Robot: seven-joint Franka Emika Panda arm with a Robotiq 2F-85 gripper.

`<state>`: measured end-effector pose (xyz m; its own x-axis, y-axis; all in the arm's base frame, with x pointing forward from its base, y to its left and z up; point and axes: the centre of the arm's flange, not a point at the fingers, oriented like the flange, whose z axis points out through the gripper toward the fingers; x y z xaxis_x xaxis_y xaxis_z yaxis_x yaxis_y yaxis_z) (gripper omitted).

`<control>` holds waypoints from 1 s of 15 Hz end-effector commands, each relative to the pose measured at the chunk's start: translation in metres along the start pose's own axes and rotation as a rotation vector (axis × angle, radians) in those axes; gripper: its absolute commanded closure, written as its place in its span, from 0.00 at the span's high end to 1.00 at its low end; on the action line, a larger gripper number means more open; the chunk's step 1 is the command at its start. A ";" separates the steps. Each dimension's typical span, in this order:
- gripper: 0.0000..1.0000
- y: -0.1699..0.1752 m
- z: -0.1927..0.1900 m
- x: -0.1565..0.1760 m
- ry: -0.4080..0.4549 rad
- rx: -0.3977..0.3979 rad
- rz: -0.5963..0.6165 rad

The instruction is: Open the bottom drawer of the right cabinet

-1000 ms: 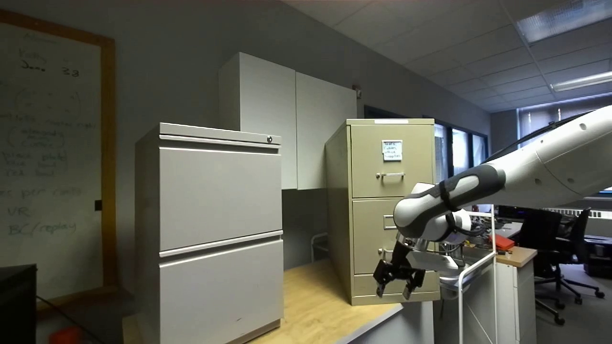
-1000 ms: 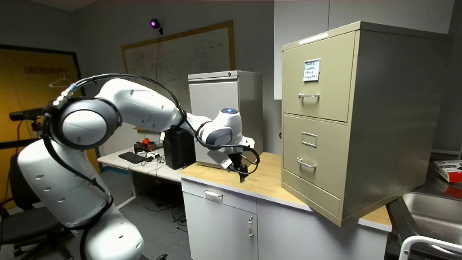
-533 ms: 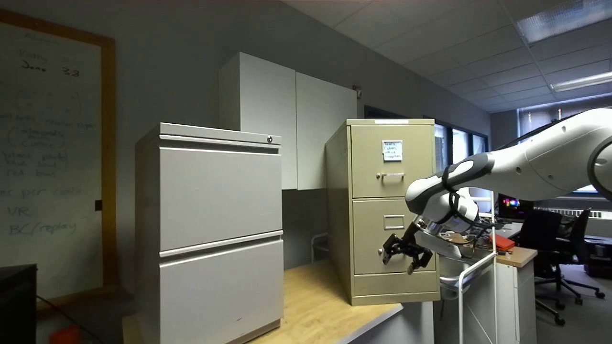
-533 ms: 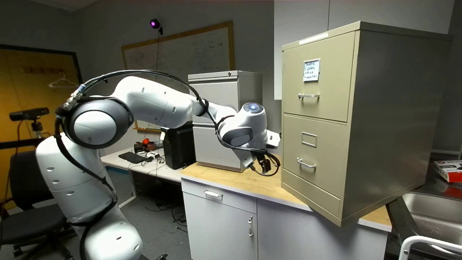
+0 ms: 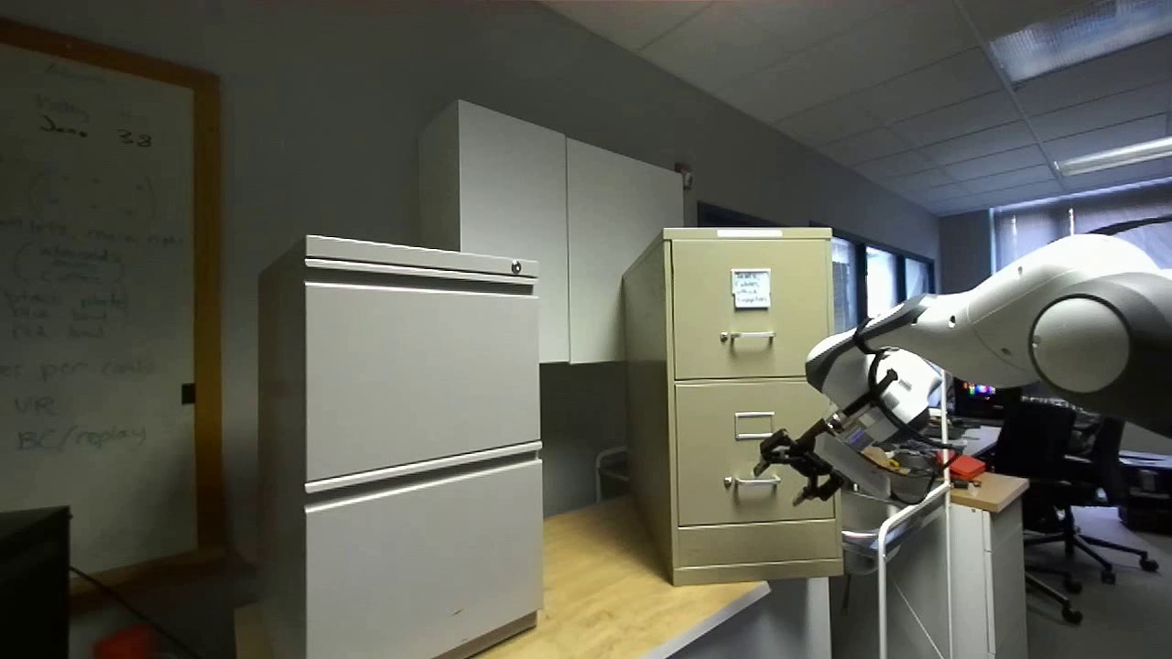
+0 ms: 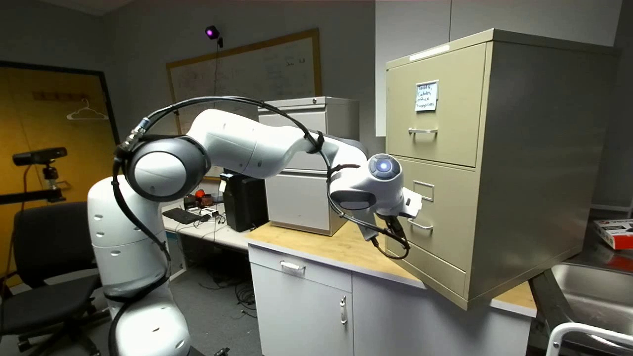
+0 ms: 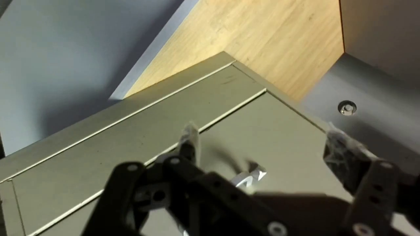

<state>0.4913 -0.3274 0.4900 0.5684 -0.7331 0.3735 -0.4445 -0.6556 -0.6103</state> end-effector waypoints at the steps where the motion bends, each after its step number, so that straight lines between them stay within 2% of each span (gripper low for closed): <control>1: 1.00 0.019 0.014 0.039 0.043 0.068 0.059; 7: 1.00 0.050 0.019 0.070 0.096 0.108 0.153; 15: 1.00 0.057 0.041 0.102 0.087 0.089 0.131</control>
<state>0.5267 -0.4202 0.4650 0.4283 -0.8374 0.3396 -0.4611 -0.5257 -0.7148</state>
